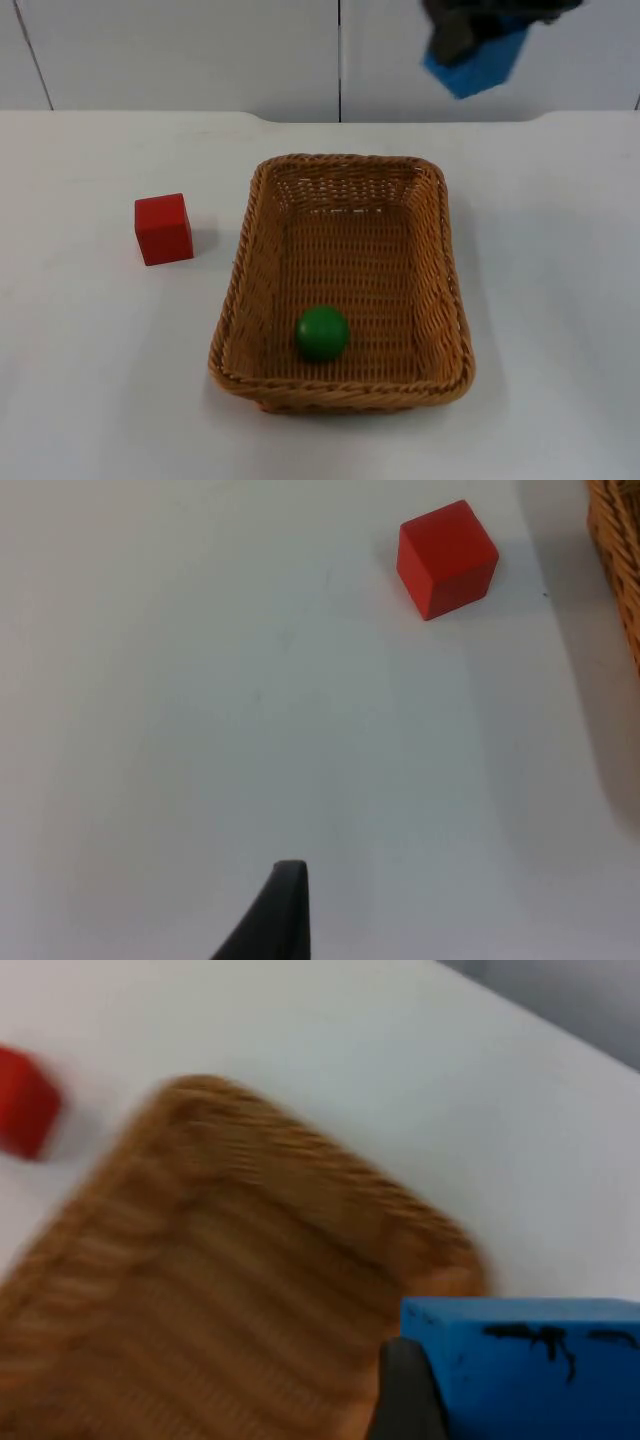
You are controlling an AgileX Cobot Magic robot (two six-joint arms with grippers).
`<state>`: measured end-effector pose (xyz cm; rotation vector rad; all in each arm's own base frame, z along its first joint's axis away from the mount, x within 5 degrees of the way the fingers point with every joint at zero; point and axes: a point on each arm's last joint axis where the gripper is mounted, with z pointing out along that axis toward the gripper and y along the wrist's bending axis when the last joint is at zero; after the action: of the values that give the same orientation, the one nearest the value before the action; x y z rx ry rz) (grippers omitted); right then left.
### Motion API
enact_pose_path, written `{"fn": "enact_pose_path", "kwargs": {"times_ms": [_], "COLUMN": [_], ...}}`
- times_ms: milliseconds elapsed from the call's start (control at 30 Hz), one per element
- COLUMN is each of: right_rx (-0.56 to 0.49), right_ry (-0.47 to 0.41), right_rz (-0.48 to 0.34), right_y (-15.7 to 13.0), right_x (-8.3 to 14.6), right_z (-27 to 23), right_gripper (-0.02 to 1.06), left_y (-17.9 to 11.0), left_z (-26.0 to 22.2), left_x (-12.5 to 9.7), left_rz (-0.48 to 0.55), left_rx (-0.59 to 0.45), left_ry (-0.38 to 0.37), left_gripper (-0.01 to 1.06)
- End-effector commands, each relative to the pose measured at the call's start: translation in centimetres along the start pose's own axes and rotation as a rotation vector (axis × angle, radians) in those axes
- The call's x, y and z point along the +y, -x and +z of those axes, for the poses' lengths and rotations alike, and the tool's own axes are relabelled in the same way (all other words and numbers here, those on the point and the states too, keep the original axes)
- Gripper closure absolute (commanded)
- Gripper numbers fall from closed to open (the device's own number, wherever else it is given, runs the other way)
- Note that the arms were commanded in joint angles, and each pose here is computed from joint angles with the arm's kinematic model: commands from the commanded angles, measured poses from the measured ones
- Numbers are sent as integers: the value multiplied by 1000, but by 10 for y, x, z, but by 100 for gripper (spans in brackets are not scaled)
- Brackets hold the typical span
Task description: Place all geometric objects except the red cube into the basket.
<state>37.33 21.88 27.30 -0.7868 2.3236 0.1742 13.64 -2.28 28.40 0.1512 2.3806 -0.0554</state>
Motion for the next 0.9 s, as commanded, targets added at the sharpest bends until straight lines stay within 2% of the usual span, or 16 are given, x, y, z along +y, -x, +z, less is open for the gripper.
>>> {"fn": "enact_pose_path", "kwargs": {"times_ms": [0,100,167,467,567,600,633,800,867], "right_rx": [-13,-7,3,48,63,76,76,114,114], "right_ry": [30,67,78,85,89,90,90,94,94], "right_rz": [-35,-79,-92,-91,-86,-84,-84,-84,-84], "right_y": [2,-3,-7,-27,-35,-40,-40,-50,-50], "right_x": [18,45,53,60,62,63,63,65,65], "right_z": [9,31,43,91,108,115,115,128,128], "right_gripper": [105,105,105,102,89,77,77,45,42], "left_y": [0,0,0,0,0,0,0,0,0], "left_z": [0,0,0,0,0,0,0,0,0], "left_x": [1,1,1,1,1,1,1,1,1], "left_rz": [-1,-1,-1,-1,-1,-1,-1,-1,-1], "left_rx": [-15,-15,-15,-15,-15,-15,-15,-15,-15], "left_ry": [3,3,3,3,3,3,3,3,3], "left_gripper": [0,0,0,0,0,0,0,0,0]}}
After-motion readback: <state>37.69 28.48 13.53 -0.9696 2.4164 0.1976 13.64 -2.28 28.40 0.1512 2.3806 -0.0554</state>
